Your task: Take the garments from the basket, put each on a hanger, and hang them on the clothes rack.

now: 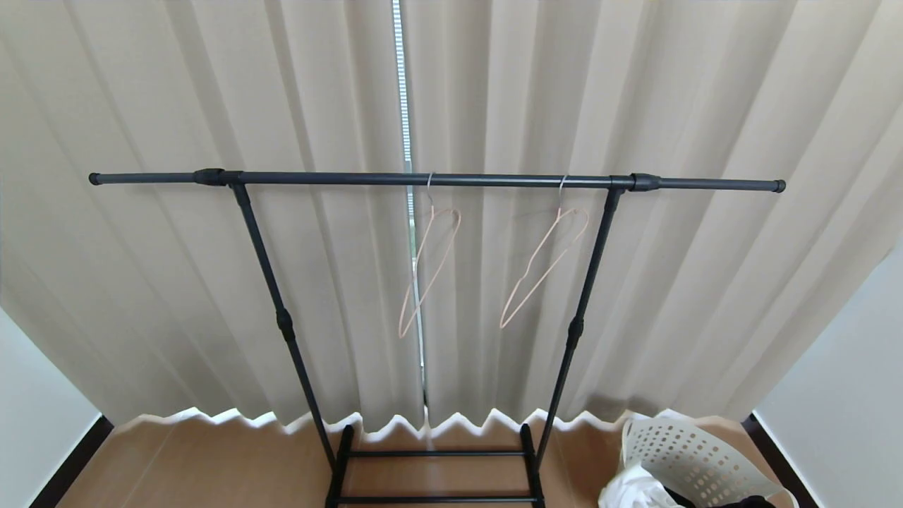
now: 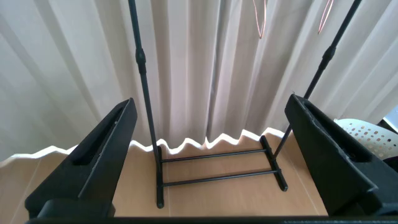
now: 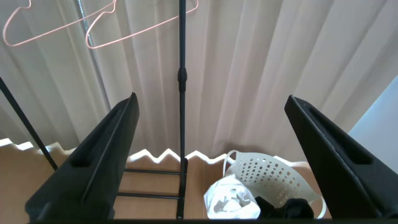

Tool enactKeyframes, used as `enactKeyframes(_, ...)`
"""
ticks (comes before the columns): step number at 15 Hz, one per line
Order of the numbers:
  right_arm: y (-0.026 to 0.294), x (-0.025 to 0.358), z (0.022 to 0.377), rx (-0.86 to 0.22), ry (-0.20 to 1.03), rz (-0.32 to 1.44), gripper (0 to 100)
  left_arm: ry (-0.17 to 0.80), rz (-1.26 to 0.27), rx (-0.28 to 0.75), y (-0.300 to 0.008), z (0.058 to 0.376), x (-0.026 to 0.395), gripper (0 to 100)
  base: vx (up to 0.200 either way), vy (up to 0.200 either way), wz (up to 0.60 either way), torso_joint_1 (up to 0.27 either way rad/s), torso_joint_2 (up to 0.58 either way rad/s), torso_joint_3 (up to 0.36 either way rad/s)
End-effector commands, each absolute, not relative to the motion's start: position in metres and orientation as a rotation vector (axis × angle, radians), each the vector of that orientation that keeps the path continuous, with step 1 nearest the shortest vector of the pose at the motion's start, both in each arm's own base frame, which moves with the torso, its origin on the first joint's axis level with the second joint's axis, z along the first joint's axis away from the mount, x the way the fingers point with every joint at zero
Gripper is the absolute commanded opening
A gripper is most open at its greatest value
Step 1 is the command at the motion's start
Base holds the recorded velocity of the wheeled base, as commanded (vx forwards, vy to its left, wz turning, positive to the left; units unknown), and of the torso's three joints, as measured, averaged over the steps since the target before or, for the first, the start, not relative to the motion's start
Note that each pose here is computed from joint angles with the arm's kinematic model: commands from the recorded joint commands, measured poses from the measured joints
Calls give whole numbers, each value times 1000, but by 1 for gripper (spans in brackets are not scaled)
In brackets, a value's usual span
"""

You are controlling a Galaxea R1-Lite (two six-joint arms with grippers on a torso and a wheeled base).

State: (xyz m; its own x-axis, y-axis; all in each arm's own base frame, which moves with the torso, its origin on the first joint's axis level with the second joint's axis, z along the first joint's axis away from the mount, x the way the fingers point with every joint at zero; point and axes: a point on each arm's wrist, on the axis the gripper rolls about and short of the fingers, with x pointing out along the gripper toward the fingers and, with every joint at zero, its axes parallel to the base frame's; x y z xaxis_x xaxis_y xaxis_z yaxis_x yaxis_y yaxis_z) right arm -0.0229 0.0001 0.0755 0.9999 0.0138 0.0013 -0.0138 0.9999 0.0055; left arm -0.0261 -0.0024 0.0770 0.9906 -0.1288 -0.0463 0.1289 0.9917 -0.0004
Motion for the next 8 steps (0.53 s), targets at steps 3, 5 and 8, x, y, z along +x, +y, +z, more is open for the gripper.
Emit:
enactKeyframes(3, 0, -23, 75, 0, 0, 18, 100, 49, -129, 3, -2, 77, -26, 100, 0, 0, 0, 0, 0, 0)
enactKeyframes(5, 0, -23, 75, -5, 0, 18, 100, 47, -127, 2, -2, 77, -26, 100, 0, 0, 0, 0, 0, 0)
enactKeyframes(8, 0, -23, 75, -2, 0, 18, 100, 47, -124, 2, -2, 77, -26, 100, 0, 0, 0, 0, 0, 0)
